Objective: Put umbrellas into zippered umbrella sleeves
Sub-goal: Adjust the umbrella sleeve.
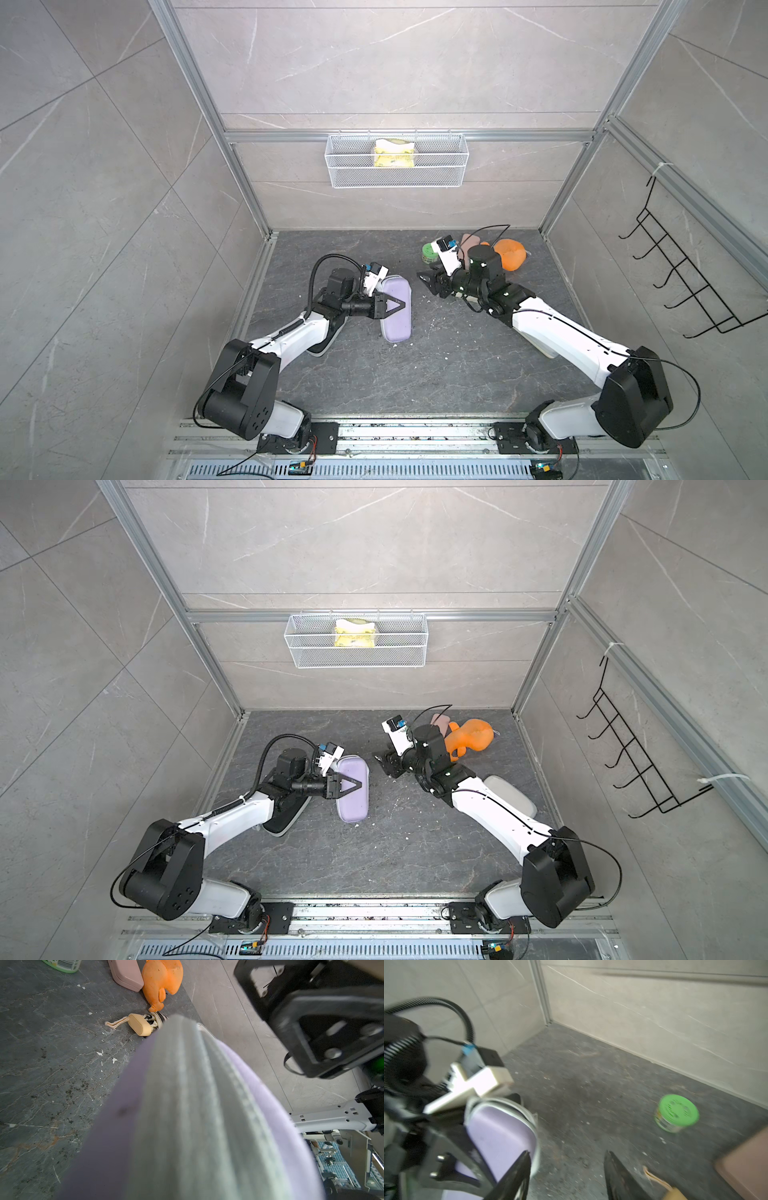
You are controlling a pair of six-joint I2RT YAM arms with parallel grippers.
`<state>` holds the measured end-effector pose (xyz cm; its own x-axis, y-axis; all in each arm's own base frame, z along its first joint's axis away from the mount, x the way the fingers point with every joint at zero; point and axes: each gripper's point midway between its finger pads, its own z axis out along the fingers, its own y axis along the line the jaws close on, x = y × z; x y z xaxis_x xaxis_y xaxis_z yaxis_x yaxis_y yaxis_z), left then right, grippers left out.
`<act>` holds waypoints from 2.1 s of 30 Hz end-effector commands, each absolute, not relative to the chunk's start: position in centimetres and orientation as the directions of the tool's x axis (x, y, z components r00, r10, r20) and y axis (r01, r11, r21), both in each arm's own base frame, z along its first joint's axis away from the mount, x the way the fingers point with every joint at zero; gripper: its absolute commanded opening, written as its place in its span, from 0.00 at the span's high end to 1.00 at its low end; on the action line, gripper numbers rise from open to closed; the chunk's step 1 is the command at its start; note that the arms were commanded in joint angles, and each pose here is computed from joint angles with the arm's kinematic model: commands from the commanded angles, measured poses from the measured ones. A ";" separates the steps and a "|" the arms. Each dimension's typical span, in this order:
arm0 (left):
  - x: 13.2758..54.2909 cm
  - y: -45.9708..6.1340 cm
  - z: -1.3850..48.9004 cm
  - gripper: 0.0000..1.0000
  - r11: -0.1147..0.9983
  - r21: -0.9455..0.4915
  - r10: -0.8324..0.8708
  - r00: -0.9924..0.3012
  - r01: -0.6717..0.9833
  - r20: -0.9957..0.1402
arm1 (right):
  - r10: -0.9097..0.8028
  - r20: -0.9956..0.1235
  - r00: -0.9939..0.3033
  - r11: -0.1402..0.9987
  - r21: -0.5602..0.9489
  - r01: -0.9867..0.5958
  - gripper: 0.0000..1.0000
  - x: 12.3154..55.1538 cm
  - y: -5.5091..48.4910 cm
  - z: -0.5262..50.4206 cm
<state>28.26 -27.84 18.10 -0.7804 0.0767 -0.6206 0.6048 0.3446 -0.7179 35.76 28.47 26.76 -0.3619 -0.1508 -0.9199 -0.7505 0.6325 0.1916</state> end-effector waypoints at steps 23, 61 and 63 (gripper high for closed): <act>24.3 -29.4 26.6 1.00 -0.007 -0.507 0.118 -0.503 0.862 -0.856 | -0.156 -0.840 -0.520 -0.010 0.528 -0.849 0.37 30.6 33.6 24.9; 32.4 -22.9 21.2 0.24 0.287 -0.886 -0.698 -0.554 0.363 -0.453 | 0.542 -0.569 -0.618 0.266 0.814 -0.516 0.90 38.7 31.9 27.8; 32.8 -22.9 21.6 0.25 0.275 -0.889 -0.713 -0.543 0.366 -0.444 | 0.552 -0.543 -0.633 0.241 0.831 -0.502 0.90 38.4 32.0 27.9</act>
